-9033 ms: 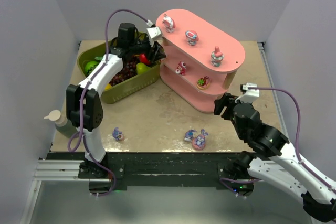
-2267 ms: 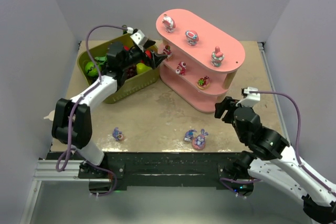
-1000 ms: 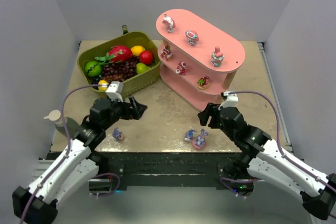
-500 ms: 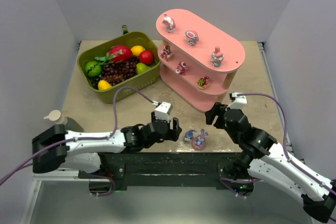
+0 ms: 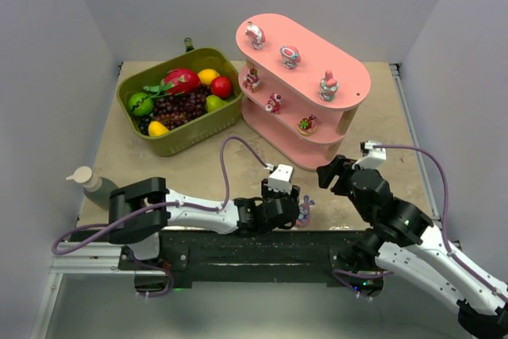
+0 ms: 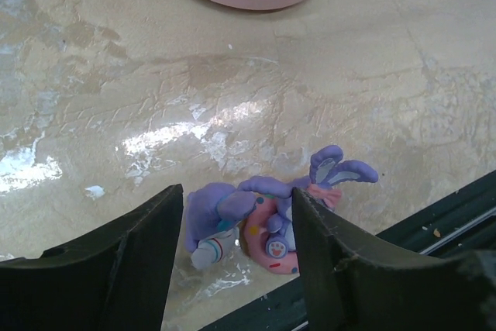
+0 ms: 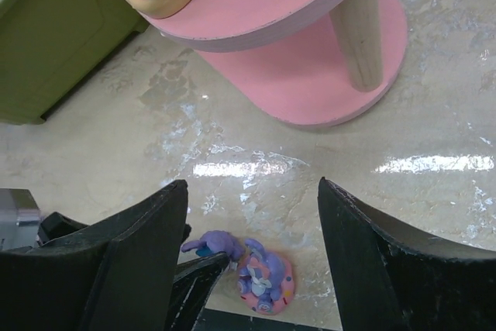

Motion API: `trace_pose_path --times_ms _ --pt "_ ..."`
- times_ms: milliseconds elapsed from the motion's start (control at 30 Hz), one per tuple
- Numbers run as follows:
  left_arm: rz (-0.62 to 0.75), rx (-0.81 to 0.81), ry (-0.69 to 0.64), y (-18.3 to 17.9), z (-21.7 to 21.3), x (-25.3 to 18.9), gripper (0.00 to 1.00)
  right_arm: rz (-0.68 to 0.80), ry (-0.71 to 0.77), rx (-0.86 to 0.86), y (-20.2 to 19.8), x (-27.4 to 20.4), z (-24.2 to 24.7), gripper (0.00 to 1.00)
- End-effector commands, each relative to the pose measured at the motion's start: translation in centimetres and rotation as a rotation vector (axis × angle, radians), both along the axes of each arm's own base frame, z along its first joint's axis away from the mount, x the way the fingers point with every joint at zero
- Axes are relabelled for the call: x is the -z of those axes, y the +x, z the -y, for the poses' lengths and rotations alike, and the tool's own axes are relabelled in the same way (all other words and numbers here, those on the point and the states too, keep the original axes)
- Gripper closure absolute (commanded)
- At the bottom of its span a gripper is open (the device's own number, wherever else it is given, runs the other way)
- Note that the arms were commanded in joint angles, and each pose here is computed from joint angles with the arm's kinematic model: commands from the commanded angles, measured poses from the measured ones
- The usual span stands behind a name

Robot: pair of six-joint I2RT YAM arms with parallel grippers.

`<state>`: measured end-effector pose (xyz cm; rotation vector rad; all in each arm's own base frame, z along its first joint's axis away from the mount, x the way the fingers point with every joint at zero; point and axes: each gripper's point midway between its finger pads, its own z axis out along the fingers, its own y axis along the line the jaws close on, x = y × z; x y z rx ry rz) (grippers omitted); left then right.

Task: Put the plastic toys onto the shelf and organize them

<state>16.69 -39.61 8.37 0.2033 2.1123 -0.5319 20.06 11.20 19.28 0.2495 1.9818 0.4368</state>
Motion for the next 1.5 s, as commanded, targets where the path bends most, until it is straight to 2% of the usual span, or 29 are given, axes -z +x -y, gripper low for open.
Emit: trace_pose_path --times_ms 0,200,500,600,700,733,800,833,967,1067,1333,1467 --pt "0.031 -0.075 -0.046 1.1 0.7 -1.0 0.4 0.027 0.033 0.03 0.1 -1.6 0.5 0.28" --pt "0.018 -0.078 -0.001 1.0 0.8 0.6 0.45 0.038 0.04 0.02 0.0 -1.8 0.4 0.28" --pt "0.033 -0.112 0.041 1.4 0.3 1.9 0.46 0.043 0.038 0.013 0.0 -1.9 0.3 0.28" --pt "0.041 -0.114 0.049 1.5 0.5 2.0 0.51 0.044 0.04 0.011 0.0 -2.0 0.3 0.28" --pt "0.048 -0.112 0.058 1.5 0.5 2.0 0.63 0.044 0.041 0.011 0.0 -2.0 0.3 0.28" --pt "0.049 -0.113 0.058 1.5 0.5 2.0 0.7 0.045 0.04 0.013 0.0 -2.0 0.4 0.28" --pt "0.055 -0.117 0.063 1.6 0.3 1.9 0.78 0.043 0.04 0.013 0.0 -2.0 0.3 0.28" --pt "0.059 -0.12 0.065 1.6 0.2 1.9 0.86 0.044 0.04 0.015 0.0 -2.0 0.4 0.28" --pt "0.103 -0.11 0.071 2.0 -0.2 1.0 0.98 0.047 0.044 0.02 0.0 -2.1 0.5 0.28" --pt "0.164 -0.055 0.078 2.8 -0.3 -0.4 1.0 0.051 0.047 0.023 0.0 -2.2 0.6 0.28" --pt "0.349 0.216 0.042 5.0 -0.2 -5.7 1.0 0.063 0.061 0.042 -0.2 -2.6 1.0 0.28" --pt "0.422 0.375 -0.072 5.6 0.3 -8.0 1.0 0.082 0.079 0.055 -0.3 -3.1 1.5 0.28"
